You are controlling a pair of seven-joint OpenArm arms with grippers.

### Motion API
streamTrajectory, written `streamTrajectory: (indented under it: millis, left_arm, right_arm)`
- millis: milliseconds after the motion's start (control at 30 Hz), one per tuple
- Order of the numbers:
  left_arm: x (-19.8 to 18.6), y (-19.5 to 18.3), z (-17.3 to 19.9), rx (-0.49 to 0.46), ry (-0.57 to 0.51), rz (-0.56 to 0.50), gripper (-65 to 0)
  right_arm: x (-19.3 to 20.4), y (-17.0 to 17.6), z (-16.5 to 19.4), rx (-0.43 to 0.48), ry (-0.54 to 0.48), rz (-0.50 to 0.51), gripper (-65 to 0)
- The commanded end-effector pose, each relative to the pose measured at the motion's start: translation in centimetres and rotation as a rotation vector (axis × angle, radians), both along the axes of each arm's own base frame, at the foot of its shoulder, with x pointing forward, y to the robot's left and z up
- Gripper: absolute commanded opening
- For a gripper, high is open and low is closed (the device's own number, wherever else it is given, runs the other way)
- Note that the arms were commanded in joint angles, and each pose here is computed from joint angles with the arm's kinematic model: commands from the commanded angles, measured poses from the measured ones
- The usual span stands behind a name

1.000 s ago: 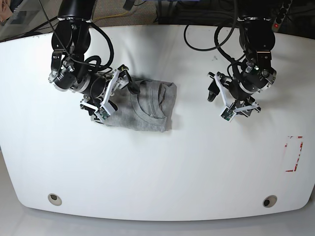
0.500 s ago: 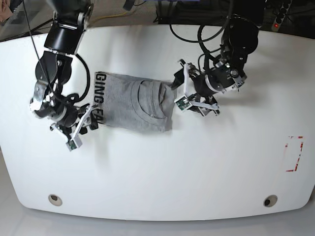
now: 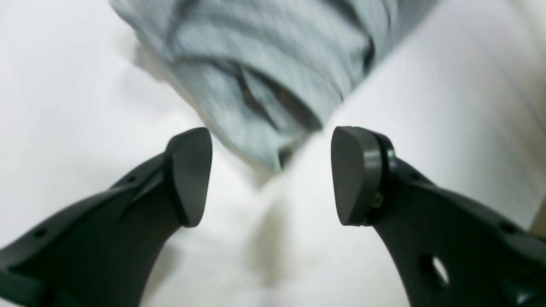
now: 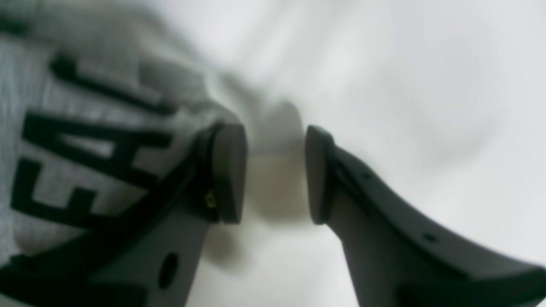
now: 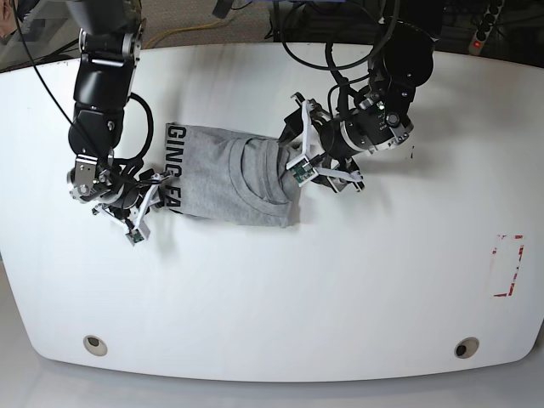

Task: Fold the T-shirt properly
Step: 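Grasp the folded shirt with both grippers and carry it toward the red-marked corner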

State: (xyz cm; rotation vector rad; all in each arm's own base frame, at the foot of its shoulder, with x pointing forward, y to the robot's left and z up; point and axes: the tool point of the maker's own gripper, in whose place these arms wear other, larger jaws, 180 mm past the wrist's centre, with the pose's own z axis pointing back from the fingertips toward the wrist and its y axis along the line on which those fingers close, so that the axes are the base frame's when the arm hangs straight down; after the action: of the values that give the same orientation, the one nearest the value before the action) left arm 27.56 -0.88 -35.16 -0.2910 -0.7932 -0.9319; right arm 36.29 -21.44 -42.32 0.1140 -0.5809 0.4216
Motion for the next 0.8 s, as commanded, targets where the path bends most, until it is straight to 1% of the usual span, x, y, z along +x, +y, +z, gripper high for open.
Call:
streamTrajectory:
  millis: [0, 67, 133, 233, 400, 467, 500, 633, 667, 767]
  left_arm:
    - [1.1, 0.1, 1.5, -0.036, -0.044, 0.028, -24.3]
    - [1.4, 0.4, 1.6, -0.039, -0.044, 0.044, -24.3]
    - [1.5, 0.7, 1.6, -0.041, -0.045, 0.056, -24.2]
    - [1.8, 1.1, 1.7, -0.042, -0.048, 0.07, -24.2]
    - [2.8, 2.1, 3.0, -0.073, -0.076, 0.138, -24.0]
    - [3.1, 2.9, 3.2, -0.071, -0.083, 0.164, -24.0]
    - [3.3, 3.6, 3.2, -0.069, -0.085, 0.184, -23.9]
    - [3.4, 5.7, 2.7, -0.063, -0.071, 0.253, -23.7]
    - [3.4, 6.4, 2.5, -0.061, -0.067, 0.276, -23.7]
    - [3.4, 7.7, 2.2, -0.058, -0.058, 0.327, -23.7]
  right_arm:
    - [0.4, 1.0, 2.4, -0.035, -0.07, 0.058, -43.3]
    - [-1.8, 2.6, 2.2, -0.062, -0.046, 0.098, -43.3]
    - [-3.1, 4.2, 2.6, -0.08, -0.04, 0.126, -43.3]
    - [-5.2, 7.0, 2.8, -0.081, -0.026, 0.167, -43.3]
    - [-8.7, 13.6, 2.4, -0.016, 0.001, 0.284, -43.3]
    - [-9.8, 16.1, 2.3, 0.012, 0.007, 0.334, -43.3]
    - [-10.4, 17.8, 2.6, 0.032, 0.002, 0.368, -43.3]
    - [-12.4, 22.7, 3.1, 0.076, -0.005, 0.496, -43.3]
    - [-12.8, 23.7, 3.3, 0.08, -0.01, 0.531, -43.3]
    - [-13.3, 25.1, 4.1, 0.092, -0.03, 0.579, -43.3]
